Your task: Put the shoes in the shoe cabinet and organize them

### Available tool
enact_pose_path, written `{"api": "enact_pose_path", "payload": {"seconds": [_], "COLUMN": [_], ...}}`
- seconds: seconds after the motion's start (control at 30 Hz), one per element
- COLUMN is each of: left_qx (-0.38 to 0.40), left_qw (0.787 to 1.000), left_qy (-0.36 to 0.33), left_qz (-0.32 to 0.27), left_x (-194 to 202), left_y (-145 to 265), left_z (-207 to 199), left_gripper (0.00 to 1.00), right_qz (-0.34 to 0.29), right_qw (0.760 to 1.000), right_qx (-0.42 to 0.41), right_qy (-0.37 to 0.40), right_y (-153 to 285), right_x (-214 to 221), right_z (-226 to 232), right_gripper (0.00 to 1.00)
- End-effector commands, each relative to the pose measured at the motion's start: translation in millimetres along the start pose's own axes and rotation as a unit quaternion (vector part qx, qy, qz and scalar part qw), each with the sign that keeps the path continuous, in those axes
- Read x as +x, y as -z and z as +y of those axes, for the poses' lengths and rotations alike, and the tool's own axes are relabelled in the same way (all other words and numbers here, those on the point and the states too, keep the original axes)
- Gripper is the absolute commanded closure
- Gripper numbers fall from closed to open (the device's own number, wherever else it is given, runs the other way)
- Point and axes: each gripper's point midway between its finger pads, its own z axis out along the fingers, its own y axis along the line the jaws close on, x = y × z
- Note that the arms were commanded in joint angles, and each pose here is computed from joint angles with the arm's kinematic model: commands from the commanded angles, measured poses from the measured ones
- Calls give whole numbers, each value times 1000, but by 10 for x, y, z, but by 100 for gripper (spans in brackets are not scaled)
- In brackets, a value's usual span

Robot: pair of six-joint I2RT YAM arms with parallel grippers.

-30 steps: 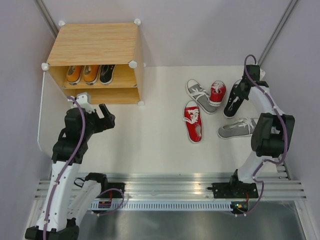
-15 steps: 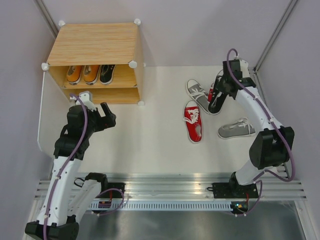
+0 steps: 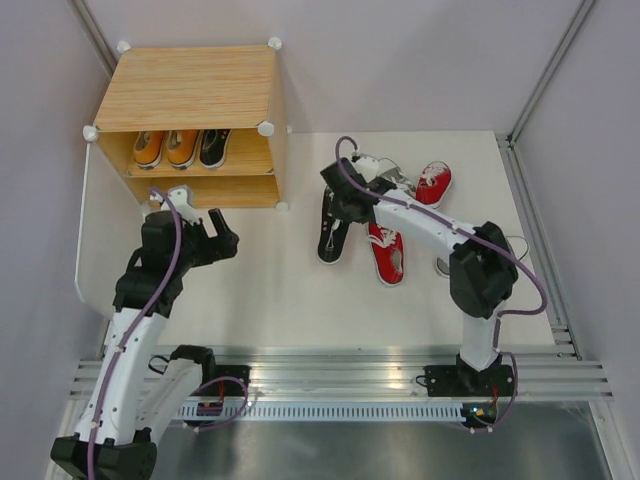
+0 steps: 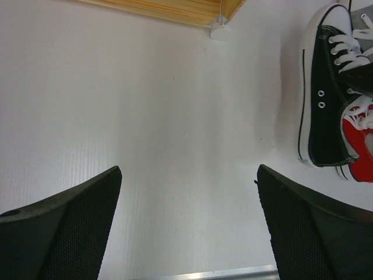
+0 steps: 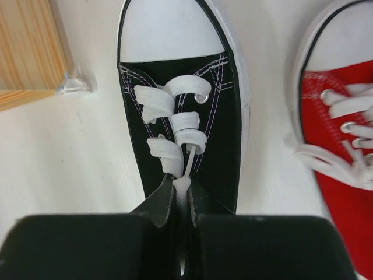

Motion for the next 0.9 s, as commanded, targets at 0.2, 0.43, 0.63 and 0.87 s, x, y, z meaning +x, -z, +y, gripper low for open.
{"api": "enact_pose_path", "payload": {"seconds": [0.2, 0.43, 0.63, 0.87], "left_qx": [79, 140, 131, 140], "left_qw": [995, 984, 985, 983], "left_qy": [-11, -29, -76, -120], "left_qz": [52, 105, 83, -1], "left_x": [304, 682, 931, 1099], "left_y": [-115, -241, -513, -804], "left_z": [-274, -751, -1149, -1563], "left_gripper": [1, 1, 5, 12], "right_qz": [-16, -21, -85, -155], "right_qw": [995, 998, 996, 988], "right_qx": [7, -18, -9, 21], "right_qy": [-100, -52, 1, 17], "right_y": [-577, -259, 424, 1144], "right_x": [214, 90, -290, -430], "right_z": [426, 498, 82, -846], "right_gripper": [96, 15, 7, 5]}}
